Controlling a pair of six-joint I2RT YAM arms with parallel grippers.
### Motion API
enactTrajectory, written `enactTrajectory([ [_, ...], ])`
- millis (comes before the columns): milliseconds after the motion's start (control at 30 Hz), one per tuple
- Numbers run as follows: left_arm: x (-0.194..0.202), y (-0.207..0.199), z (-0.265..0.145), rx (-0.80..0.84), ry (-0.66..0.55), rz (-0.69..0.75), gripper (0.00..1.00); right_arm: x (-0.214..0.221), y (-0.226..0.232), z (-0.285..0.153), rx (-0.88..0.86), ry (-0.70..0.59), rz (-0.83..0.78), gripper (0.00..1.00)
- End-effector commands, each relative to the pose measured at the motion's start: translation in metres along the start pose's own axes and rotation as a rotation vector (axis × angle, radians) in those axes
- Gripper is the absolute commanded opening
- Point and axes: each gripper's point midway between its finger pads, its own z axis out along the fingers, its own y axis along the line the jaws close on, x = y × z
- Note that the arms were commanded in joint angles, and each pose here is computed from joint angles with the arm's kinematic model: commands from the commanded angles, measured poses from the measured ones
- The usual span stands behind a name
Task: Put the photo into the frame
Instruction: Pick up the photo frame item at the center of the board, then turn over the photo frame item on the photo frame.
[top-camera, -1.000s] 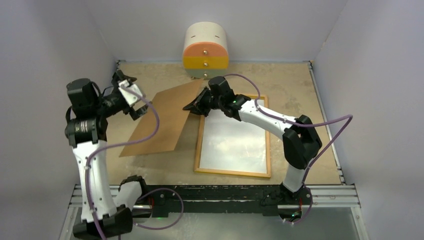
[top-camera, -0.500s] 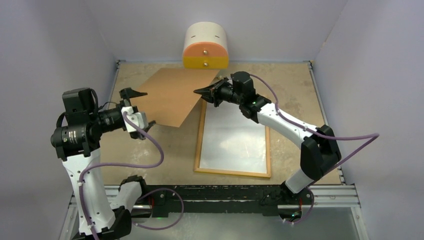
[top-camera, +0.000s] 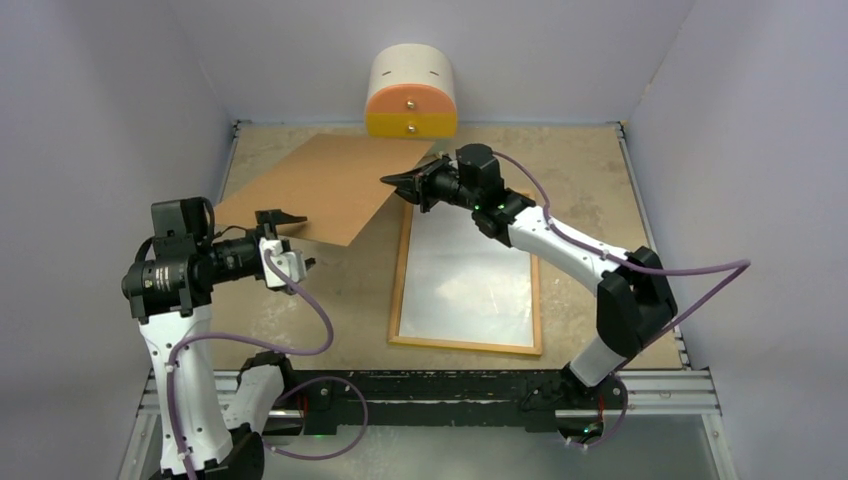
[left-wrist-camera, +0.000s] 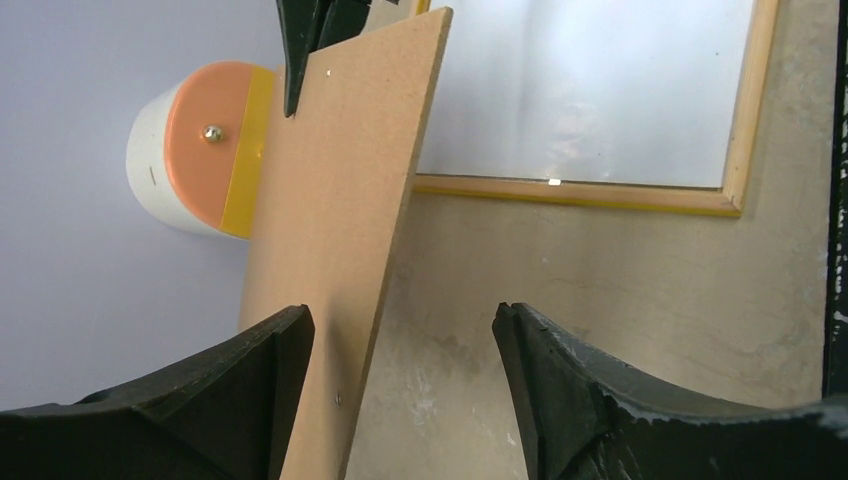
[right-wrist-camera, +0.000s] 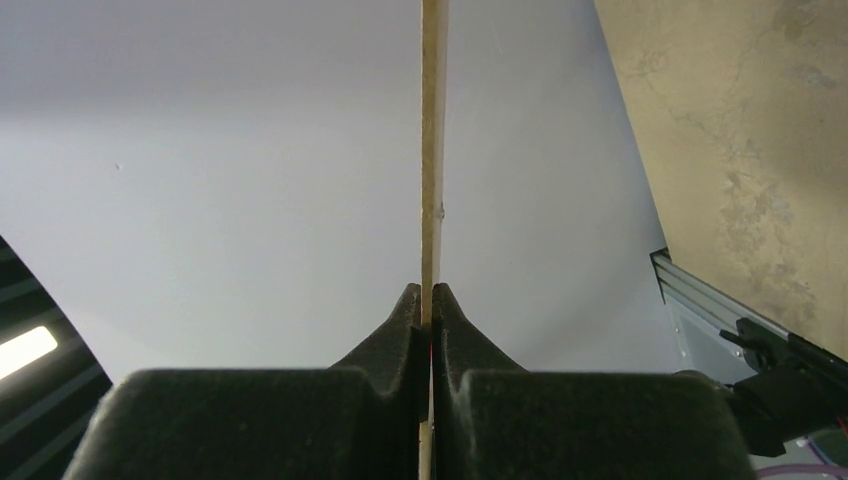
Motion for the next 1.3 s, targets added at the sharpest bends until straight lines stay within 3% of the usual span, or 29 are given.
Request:
enactTrajectory([
  [0,0.000,0.015,0.004,-0.046,-0.026,0.096,0.70,0.028,0.053,-0.001,-0.158,0.054,-0.017,0.00],
  [133,0.000,0.029,0.004,-0.130,-0.032,0.136,0.67,0.036,0.043,0.008,-0.135,0.065,-0.009,0.00],
  [300,0.021,0.026,0.006,-0.135,0.033,0.177,0.53,0.044,0.040,0.011,-0.134,0.070,-0.005,0.00],
  [400,0.034,0.030,0.007,-0.132,0.079,0.185,0.38,0.051,0.039,0.013,-0.129,0.083,-0.012,0.00],
  [567,0.033,0.044,0.003,-0.161,0.103,0.236,0.03,0.063,0.030,0.017,-0.087,0.126,-0.067,0.01],
  [700,0.027,0.048,0.000,-0.183,0.101,0.292,0.00,0.069,0.012,0.006,-0.044,0.192,-0.089,0.20],
  [800,0.024,0.049,0.000,-0.181,0.091,0.324,0.00,0.064,-0.004,-0.007,0.008,0.222,-0.145,0.52],
  [900,0.022,0.054,0.000,-0.188,0.092,0.345,0.00,0.058,-0.016,-0.031,0.036,0.280,-0.241,0.72],
  [1033,0.021,0.060,-0.001,-0.184,0.095,0.376,0.00,0.046,-0.017,-0.070,-0.004,0.344,-0.477,0.88],
  [1133,0.016,0.061,0.000,-0.163,0.073,0.392,0.00,0.048,-0.005,-0.095,-0.064,0.386,-0.824,0.99],
  [1200,0.009,0.059,0.002,-0.139,0.037,0.397,0.00,0.039,0.013,-0.105,-0.076,0.280,-1.170,0.99],
  [1267,0.000,0.061,0.003,-0.124,-0.005,0.373,0.00,0.030,0.031,-0.115,-0.118,0.153,-1.410,0.99],
])
